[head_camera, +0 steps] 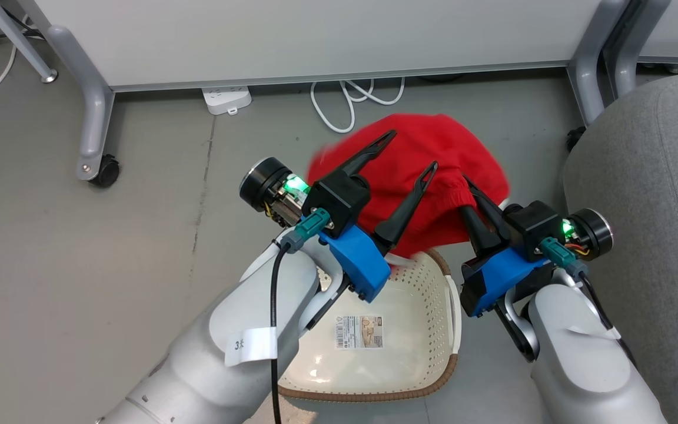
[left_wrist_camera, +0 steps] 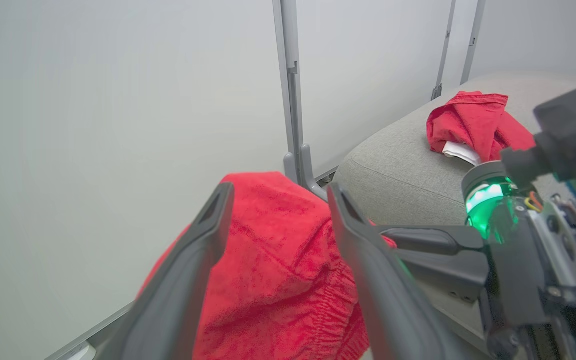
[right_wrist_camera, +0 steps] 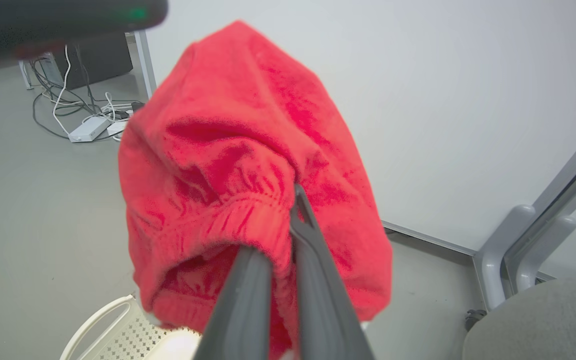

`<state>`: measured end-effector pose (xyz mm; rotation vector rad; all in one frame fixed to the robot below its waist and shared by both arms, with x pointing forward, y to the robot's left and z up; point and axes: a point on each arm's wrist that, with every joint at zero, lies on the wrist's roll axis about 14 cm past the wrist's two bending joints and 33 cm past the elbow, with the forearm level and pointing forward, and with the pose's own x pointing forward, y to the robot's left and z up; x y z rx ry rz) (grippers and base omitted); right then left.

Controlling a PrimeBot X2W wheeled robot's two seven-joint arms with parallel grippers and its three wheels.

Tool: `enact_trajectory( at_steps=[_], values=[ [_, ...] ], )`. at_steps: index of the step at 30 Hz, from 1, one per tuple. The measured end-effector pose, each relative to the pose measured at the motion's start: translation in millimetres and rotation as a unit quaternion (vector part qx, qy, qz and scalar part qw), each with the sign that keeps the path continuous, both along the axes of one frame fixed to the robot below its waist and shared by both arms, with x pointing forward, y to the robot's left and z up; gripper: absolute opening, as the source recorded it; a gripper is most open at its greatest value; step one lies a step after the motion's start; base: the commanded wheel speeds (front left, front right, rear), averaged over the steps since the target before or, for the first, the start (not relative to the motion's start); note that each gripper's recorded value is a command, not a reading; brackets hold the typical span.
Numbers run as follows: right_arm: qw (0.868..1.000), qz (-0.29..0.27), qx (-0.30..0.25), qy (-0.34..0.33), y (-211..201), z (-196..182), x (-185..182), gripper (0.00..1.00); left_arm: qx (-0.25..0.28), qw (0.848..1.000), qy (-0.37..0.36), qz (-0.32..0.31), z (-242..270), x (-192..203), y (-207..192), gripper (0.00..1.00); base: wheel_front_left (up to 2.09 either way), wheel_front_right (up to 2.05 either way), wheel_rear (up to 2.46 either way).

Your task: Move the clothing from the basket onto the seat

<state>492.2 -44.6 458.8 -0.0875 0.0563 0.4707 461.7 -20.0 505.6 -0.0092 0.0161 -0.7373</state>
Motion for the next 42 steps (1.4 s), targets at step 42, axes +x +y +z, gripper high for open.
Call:
enact_trajectory(
  at_steps=[42],
  values=[
    [0.955,-0.272,-0.013,-0.120,-208,80,-32,0.00,-0.004,0.981,0.009,-0.192,-32,-38,-127,1.00,0.00,0.00,0.00]
  ],
)
